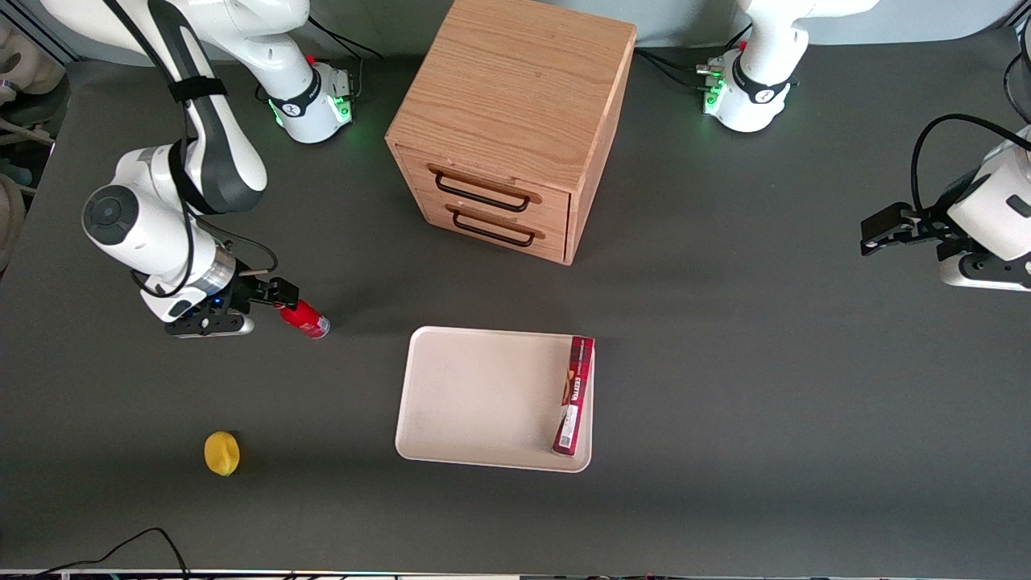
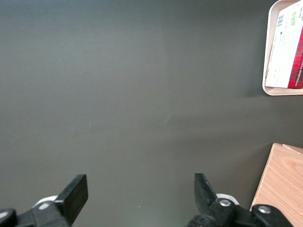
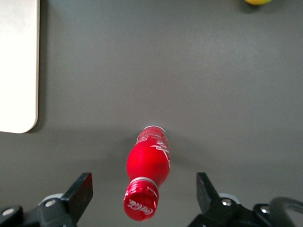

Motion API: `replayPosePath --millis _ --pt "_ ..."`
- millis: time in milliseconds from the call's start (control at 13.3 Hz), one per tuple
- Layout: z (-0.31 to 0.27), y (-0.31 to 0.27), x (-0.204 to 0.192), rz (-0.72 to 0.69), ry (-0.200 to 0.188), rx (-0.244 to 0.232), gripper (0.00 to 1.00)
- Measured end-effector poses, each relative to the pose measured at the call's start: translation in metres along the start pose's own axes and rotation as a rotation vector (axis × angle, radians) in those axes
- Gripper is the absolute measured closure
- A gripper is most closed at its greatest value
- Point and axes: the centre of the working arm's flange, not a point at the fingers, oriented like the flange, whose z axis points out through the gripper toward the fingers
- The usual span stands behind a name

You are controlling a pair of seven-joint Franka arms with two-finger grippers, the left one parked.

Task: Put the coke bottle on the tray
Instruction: 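Close the right gripper around the neck of the red Coca-Cola bottle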

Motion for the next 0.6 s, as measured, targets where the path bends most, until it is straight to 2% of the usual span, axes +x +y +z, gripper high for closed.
replayPosePath --millis 75,150,375,525,600 --pt "0.003 0.000 -0.003 0.000 0.000 0.000 0.10" --pt "0.003 0.000 -0.004 0.000 -0.001 0.000 0.10" --pt "-0.002 0.000 -0.008 0.000 0.006 -0.001 0.40" --pt "-0.004 0.000 -0.012 0.000 0.006 -0.001 0.67" --pt "-0.004 0.000 -0.013 -0.001 0.006 -0.001 0.69"
